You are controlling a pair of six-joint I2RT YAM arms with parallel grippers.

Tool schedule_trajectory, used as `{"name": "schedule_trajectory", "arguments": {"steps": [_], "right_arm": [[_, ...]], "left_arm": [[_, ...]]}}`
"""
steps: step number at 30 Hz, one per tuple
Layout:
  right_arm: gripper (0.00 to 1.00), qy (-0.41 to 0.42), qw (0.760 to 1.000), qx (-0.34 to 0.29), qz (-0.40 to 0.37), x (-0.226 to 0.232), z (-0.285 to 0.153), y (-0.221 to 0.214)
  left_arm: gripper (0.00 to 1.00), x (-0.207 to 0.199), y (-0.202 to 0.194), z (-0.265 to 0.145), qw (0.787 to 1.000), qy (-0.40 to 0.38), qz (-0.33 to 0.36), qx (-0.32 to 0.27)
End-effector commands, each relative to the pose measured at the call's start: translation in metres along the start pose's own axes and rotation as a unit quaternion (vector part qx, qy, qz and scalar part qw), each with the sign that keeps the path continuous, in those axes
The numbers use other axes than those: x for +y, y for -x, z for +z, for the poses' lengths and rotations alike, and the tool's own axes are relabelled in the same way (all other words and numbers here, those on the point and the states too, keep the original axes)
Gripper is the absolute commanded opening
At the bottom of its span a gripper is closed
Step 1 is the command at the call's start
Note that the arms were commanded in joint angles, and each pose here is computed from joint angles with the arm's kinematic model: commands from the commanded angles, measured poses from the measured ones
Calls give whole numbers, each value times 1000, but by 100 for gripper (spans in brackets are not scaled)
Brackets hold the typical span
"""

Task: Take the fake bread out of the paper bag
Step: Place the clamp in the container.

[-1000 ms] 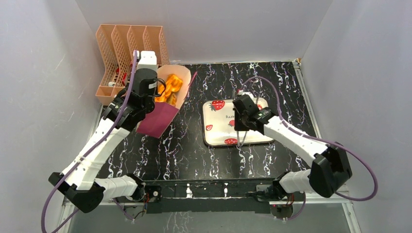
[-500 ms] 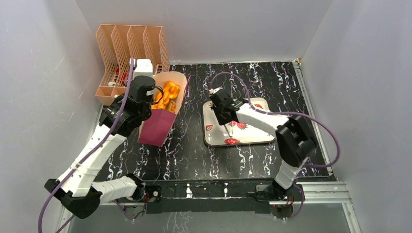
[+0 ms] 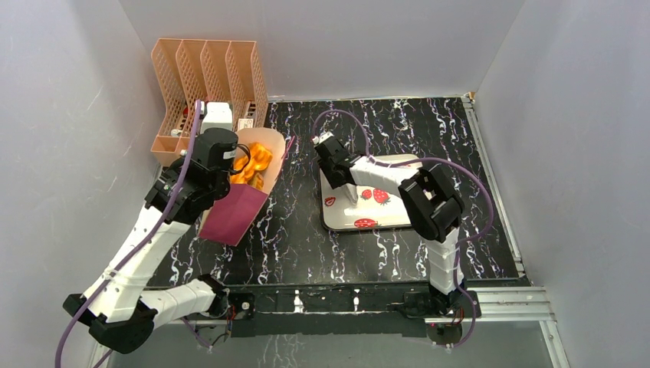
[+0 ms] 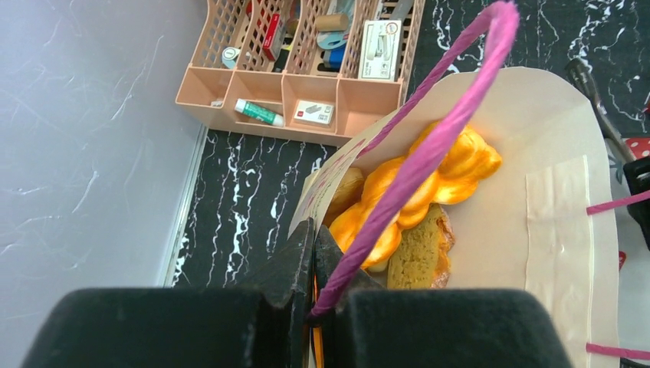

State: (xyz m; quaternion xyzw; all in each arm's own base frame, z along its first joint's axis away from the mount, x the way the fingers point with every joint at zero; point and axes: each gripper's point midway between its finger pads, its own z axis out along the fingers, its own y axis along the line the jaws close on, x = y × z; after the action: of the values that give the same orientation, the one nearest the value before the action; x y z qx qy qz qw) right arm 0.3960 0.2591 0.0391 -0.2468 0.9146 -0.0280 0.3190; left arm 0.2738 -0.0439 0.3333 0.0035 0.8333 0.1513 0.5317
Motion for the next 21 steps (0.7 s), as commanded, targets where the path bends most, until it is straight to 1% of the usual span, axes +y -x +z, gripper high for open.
{"name": "schedule_trajectory", "arguments": {"steps": [1, 2, 4, 8, 11, 13, 15, 16, 17, 18, 19, 21], "right_arm": [[51, -37, 997, -68, 16, -17, -12, 38], [61, -41, 996, -73, 19, -19, -16, 39], [77, -46, 995, -84, 24, -23, -25, 41], [89, -44, 993, -106, 35, -29, -50, 51], [97, -37, 987, -148, 53, -31, -83, 71], [98, -36, 975, -203, 87, -38, -110, 90], [98, -40, 948, -279, 147, -47, -131, 110], [98, -44, 934, -303, 183, -53, -136, 112], [98, -41, 924, -321, 202, -55, -140, 115], [98, -33, 922, -328, 204, -54, -140, 116], [98, -22, 924, -326, 196, -51, -137, 118], [98, -15, 938, -296, 178, -46, -128, 116]], "left_arm": [[0, 16, 10, -13, 999, 14, -25, -20], [0, 15, 10, -13, 999, 13, -25, -20], [0, 13, 8, -11, 999, 9, -25, -18], [0, 8, 7, -9, 1000, 4, -24, -13], [0, 6, 5, -7, 1000, 2, -19, -12], [0, 6, 5, -8, 1000, 1, -15, -11], [0, 7, 4, -8, 1000, 1, -8, -8], [0, 7, 4, -8, 1000, 0, -5, -7], [0, 7, 3, -8, 1000, 0, -2, -5], [0, 6, 2, -8, 1000, -1, -1, -4], [0, 6, 2, -8, 1000, -2, -1, -4], [0, 5, 2, -8, 1000, -5, -4, -5]]}}
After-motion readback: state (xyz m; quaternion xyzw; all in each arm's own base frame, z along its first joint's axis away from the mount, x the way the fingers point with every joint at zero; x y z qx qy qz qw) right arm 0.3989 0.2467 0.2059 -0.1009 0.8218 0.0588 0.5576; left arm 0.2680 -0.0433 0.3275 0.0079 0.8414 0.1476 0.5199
